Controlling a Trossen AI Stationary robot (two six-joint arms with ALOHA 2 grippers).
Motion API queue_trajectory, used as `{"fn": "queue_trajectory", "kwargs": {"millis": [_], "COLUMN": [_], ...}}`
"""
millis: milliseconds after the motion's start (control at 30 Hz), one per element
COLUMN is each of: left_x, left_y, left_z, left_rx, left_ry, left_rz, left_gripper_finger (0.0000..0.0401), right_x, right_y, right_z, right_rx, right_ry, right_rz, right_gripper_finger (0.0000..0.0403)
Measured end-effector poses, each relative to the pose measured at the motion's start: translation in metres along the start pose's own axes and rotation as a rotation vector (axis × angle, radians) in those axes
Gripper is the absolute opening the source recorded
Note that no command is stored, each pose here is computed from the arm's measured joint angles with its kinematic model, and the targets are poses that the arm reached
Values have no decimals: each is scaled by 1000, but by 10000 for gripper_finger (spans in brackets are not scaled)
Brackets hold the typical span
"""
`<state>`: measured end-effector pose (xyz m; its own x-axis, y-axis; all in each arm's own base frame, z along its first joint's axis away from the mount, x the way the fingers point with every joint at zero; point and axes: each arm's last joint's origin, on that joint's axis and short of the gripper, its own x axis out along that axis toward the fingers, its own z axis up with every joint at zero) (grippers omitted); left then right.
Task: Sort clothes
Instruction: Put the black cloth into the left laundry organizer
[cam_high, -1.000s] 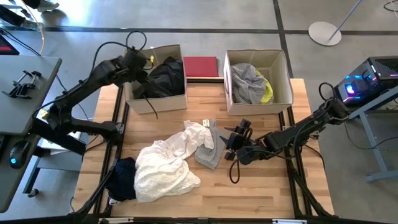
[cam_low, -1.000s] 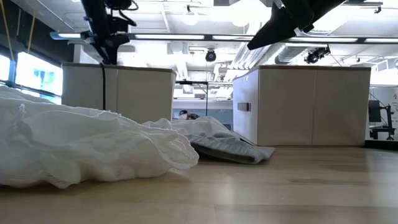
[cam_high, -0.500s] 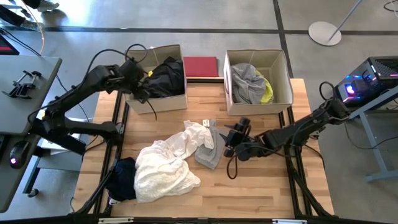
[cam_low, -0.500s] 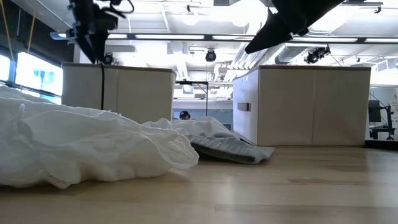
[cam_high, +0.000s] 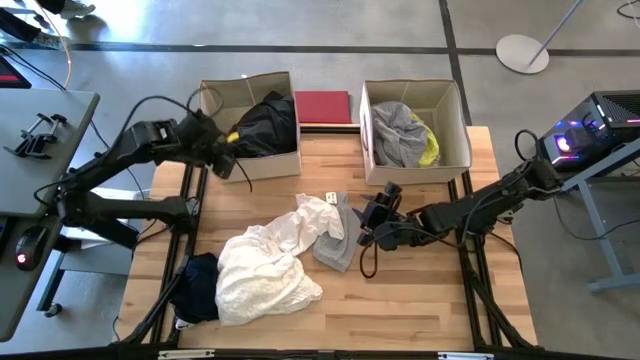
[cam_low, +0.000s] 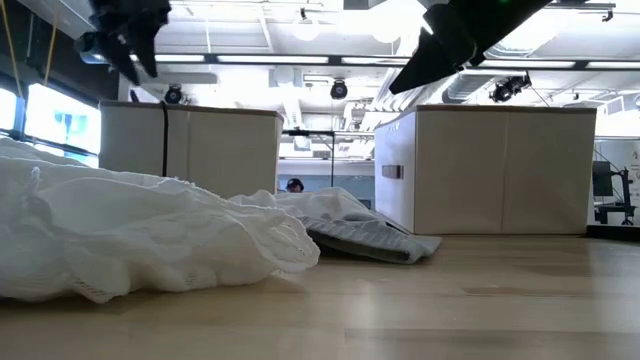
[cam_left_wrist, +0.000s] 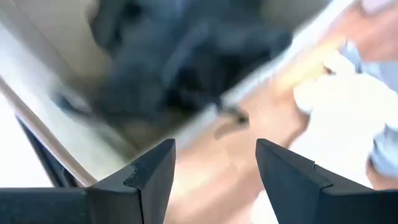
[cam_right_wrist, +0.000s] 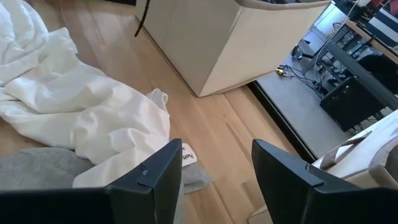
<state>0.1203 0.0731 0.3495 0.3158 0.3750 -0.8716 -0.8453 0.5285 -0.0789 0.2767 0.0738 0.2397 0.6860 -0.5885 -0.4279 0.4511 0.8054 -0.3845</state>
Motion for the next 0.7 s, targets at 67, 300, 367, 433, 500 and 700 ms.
{"fn": "queue_trajectory", "kwargs": {"millis": [67,300,367,433,500,700], "left_x": [8,46,57,68,77,82], "left_y": [-1,-21,-29,-35,-39,-46], "left_z": [-10,-37,-41,-44,-46,-43], "left_rx": [-26,-57,-43,-33,-32,18], "left_ry": [41,-80,-140,-200,-264,-296], "left_rz": [-24,-45,-47,-35,3,62], "left_gripper_finger": [216,216,216,216,216,195], "right_x": [0,0,0,0,0,0], "right_y": [0,0,0,0,0,0], "right_z": [0,0,0,0,0,0], "right_rx": [0,-25,-29,-32,-41,-44], "right_ry": [0,0,0,0,0,0], "right_rz": [-1,1,1,1,1,1], "right_gripper_finger": [181,181,181,181,181,181]}}
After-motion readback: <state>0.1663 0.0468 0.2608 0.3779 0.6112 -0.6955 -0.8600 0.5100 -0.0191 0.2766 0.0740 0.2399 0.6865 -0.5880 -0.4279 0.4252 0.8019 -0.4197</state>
